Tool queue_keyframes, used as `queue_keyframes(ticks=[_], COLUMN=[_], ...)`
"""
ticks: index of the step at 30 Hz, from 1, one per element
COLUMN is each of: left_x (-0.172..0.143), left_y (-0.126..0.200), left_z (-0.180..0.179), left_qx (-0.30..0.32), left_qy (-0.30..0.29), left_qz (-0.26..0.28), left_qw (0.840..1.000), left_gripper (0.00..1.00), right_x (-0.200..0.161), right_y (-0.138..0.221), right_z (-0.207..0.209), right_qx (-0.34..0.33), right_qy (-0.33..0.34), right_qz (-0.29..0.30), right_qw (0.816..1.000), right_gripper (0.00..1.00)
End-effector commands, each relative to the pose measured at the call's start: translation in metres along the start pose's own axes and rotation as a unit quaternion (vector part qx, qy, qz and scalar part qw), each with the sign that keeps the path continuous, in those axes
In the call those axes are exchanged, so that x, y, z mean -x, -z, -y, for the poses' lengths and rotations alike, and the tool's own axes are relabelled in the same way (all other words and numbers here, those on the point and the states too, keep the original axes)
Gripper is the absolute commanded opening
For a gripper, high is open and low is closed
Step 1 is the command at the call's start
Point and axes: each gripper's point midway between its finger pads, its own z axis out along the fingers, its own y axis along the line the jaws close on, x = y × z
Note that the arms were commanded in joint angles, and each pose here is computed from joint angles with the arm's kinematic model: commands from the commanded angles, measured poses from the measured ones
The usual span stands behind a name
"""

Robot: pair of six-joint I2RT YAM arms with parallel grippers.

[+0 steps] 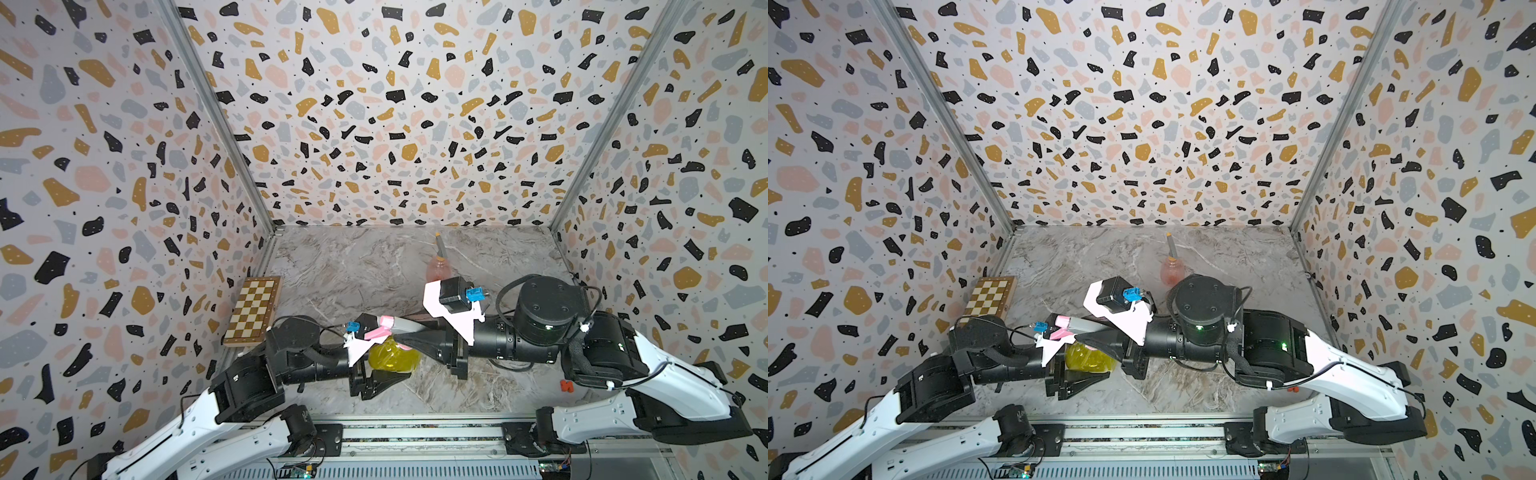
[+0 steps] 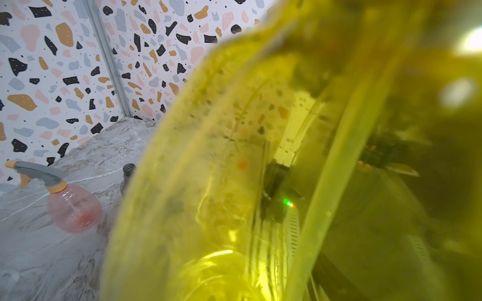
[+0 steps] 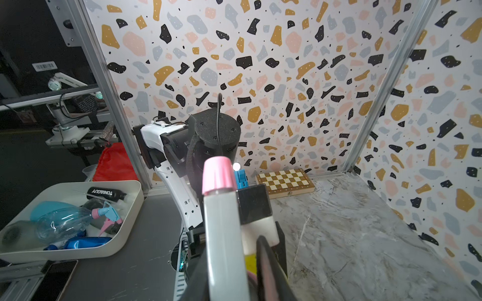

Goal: Attach spray nozzles to spray bottles
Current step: Place the spray bottle at the center of the board.

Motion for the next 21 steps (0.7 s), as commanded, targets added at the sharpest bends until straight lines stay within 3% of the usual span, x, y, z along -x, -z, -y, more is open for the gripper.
queue_keyframes(ticks=[1, 4, 10, 16, 21], left_x=[0.017, 0.016, 0.011, 0.005, 0.01], left_y=[0.006, 0.009, 0.019, 0.037, 0.071], left_z=[-0.01, -0.016, -0.035, -0.043, -0.048], left_qx=[0.036, 0.055, 0.117, 0.157, 0.207], left_qy=[-0.008, -0.003, 0.01, 0.011, 0.005], left_qz=[0.034, 0.038, 0.039, 0.041, 0.079], left_qw=[0.999, 0.998, 0.992, 0.987, 0.975], left_gripper=[0.81, 0.99, 0.99, 0.99, 0.99], right_x=[0.008, 0.002, -0.009, -0.032, -0.065], right_y=[0.006, 0.004, 0.012, 0.026, 0.01], right_z=[0.004, 0.009, 0.043, 0.105, 0.153], right_qx=[-0.009, -0.022, -0.101, -0.205, -0.223], right_qy=[-0.016, -0.023, -0.046, -0.088, -0.103], right_qz=[0.012, 0.006, 0.004, -0.007, -0.013], right_qw=[1.0, 0.999, 0.994, 0.975, 0.969], right_gripper=[0.12, 0.0, 0.0, 0.0, 0.0])
